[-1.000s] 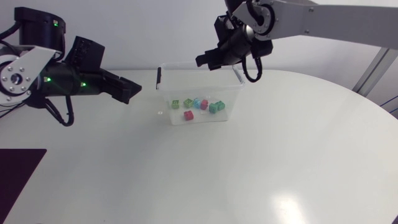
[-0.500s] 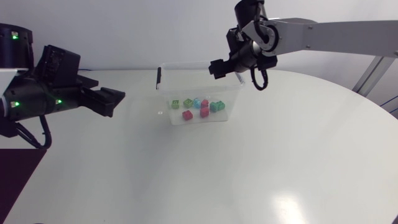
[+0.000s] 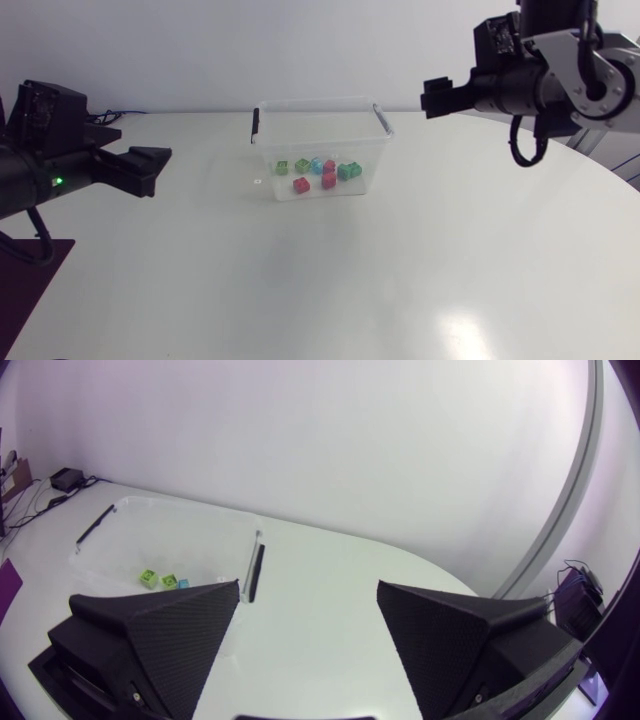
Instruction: Place the duplo bricks in the container
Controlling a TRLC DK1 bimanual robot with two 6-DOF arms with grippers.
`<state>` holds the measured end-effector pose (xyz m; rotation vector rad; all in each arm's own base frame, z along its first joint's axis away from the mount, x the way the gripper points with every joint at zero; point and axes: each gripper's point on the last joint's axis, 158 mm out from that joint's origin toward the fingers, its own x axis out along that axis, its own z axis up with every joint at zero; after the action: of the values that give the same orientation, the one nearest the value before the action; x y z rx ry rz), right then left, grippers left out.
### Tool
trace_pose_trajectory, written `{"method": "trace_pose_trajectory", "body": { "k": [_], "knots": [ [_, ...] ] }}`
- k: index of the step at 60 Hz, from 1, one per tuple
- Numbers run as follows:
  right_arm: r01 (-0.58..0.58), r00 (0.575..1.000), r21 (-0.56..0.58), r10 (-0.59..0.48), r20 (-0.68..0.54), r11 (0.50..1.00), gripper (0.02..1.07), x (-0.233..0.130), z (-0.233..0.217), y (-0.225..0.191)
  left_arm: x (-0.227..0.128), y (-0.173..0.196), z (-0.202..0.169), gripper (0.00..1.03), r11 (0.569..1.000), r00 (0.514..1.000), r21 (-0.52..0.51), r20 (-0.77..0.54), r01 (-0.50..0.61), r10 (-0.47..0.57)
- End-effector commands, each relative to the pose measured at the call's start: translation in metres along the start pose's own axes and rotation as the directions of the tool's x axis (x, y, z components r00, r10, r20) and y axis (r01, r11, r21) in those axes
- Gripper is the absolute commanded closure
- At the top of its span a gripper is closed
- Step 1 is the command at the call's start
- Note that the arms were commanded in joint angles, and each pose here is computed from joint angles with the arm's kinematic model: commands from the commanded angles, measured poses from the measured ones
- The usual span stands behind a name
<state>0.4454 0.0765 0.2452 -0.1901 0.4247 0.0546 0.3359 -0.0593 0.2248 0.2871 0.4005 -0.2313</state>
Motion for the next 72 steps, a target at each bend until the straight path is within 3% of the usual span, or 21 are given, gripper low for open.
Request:
{"method": "trace_pose_trajectory", "body": {
  "k": [1,18,45,55,72],
  "knots": [
    [0.046,0.999,-0.015,-0.046,0.013,0.999,0.07,-0.013,-0.010,-0.018,-0.008,0.006,-0.004,0.05,0.999,0.999,0.011,0.015,-0.032,0.032],
    [0.128,0.990,0.018,-0.129,0.061,0.992,0.07,-0.061,-0.030,-0.058,-0.035,0.036,0.001,0.05,0.989,0.983,0.006,0.109,-0.150,0.148],
    [0.203,0.967,0.033,-0.206,0.148,0.979,0.07,-0.125,-0.079,-0.080,-0.064,0.038,-0.017,0.05,0.974,0.947,0.008,0.235,-0.227,0.219],
    [0.211,0.960,0.042,-0.215,0.177,0.977,0.07,-0.140,-0.098,-0.080,-0.075,0.039,-0.021,0.05,0.965,0.923,0.008,0.292,-0.264,0.250],
    [0.158,0.957,0.099,-0.177,0.231,0.982,0.07,-0.144,-0.124,-0.069,-0.071,0.030,-0.050,0.05,0.968,0.923,-0.093,0.295,-0.231,0.249]
  ]
}}
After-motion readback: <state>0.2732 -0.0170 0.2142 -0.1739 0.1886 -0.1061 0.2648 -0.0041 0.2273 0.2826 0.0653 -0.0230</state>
